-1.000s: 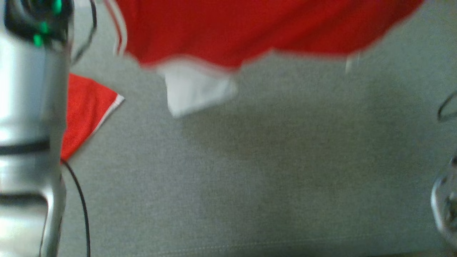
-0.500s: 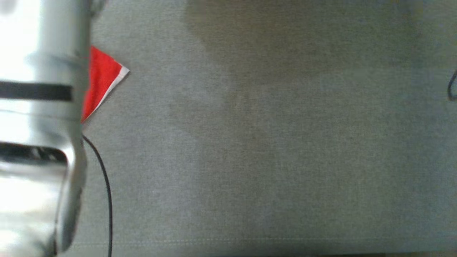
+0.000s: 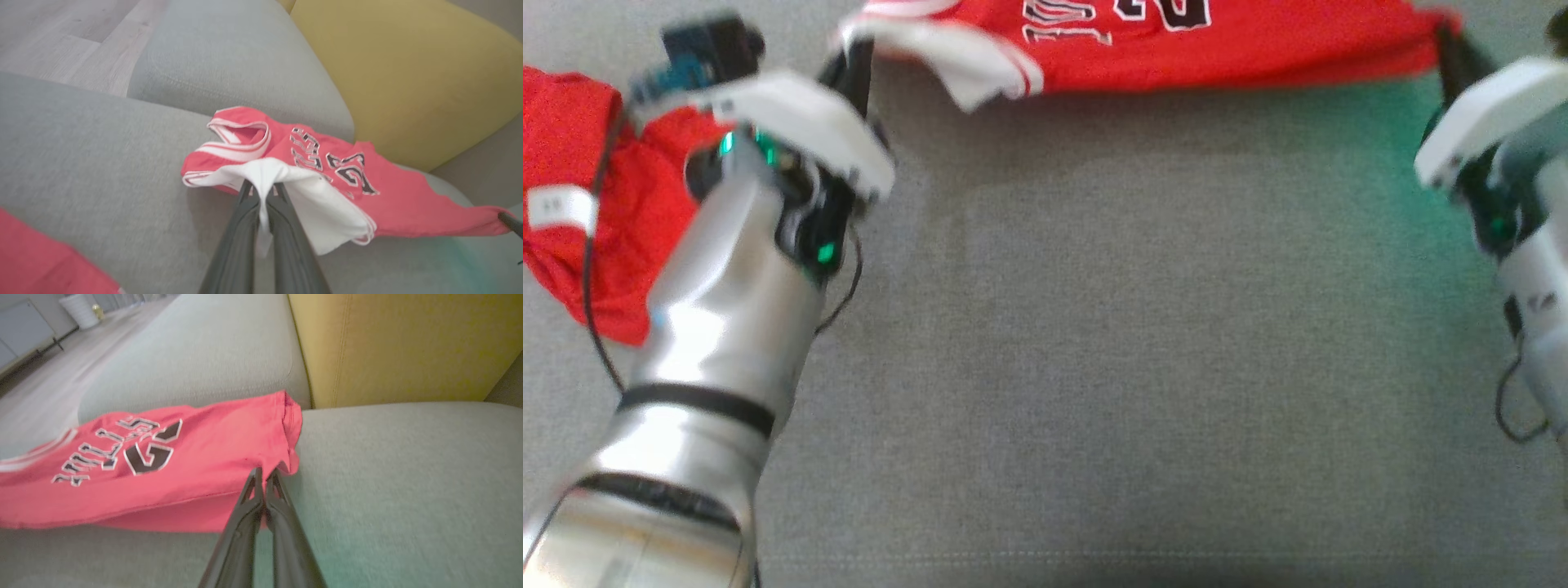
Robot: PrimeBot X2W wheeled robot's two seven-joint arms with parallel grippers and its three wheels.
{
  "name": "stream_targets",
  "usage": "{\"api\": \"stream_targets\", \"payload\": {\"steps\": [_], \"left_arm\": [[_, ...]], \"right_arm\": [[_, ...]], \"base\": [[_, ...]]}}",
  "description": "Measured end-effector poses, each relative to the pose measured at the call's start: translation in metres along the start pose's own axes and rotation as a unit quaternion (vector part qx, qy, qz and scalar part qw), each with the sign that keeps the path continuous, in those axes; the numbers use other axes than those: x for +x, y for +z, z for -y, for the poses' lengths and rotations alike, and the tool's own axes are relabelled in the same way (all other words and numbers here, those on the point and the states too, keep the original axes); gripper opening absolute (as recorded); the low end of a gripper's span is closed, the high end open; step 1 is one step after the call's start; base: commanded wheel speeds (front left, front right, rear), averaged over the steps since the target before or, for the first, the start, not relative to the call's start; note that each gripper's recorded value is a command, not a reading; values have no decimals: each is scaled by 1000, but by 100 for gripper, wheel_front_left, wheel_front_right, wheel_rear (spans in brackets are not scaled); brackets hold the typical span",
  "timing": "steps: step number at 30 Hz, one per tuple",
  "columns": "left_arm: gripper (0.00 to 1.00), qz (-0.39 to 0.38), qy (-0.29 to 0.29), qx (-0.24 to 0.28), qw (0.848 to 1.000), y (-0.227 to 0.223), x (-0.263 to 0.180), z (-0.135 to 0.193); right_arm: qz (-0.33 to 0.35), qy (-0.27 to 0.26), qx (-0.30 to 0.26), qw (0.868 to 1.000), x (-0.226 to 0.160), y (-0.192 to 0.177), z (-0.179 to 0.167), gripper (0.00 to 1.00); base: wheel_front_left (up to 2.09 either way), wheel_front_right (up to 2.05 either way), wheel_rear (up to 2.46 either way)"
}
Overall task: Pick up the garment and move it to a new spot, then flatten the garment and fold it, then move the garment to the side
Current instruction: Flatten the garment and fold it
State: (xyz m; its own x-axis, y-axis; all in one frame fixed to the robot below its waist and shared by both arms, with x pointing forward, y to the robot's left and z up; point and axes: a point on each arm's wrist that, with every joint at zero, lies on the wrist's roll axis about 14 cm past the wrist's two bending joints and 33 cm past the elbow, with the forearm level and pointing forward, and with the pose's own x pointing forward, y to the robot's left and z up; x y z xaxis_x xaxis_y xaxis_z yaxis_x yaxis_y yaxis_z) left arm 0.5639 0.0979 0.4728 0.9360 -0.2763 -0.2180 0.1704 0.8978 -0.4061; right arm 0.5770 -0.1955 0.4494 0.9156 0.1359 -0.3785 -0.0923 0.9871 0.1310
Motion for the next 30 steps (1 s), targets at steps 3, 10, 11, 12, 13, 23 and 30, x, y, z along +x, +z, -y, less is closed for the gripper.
{"api": "stream_targets", "payload": {"steps": [3,10,11,12,13,23,30], "left_arm": [[0,-36,8,23,999,-24,-20,-13],[0,-107,14,58,993,-61,-67,-28],[0,-112,14,62,992,-64,-72,-30],[0,-118,13,66,991,-66,-77,-30],[0,-120,13,67,990,-67,-81,-31],[0,-161,-20,86,983,-82,-121,-21],[0,-202,-44,65,976,-95,-154,-12]], "right_arm": [[-46,3,-32,998,-15,-25,3,0],[-101,-1,-85,991,-51,-43,17,0],[-109,1,-87,990,-55,-46,17,0],[-117,3,-92,989,-59,-49,16,0],[-125,6,-99,987,-63,-53,16,0],[-190,1,-127,974,-101,-77,29,0],[-243,-2,-131,961,-134,-98,40,0]], "base": [[0,0,0],[0,0,0],[0,0,0],[0,0,0],[0,0,0],[0,0,0],[0,0,0]]}}
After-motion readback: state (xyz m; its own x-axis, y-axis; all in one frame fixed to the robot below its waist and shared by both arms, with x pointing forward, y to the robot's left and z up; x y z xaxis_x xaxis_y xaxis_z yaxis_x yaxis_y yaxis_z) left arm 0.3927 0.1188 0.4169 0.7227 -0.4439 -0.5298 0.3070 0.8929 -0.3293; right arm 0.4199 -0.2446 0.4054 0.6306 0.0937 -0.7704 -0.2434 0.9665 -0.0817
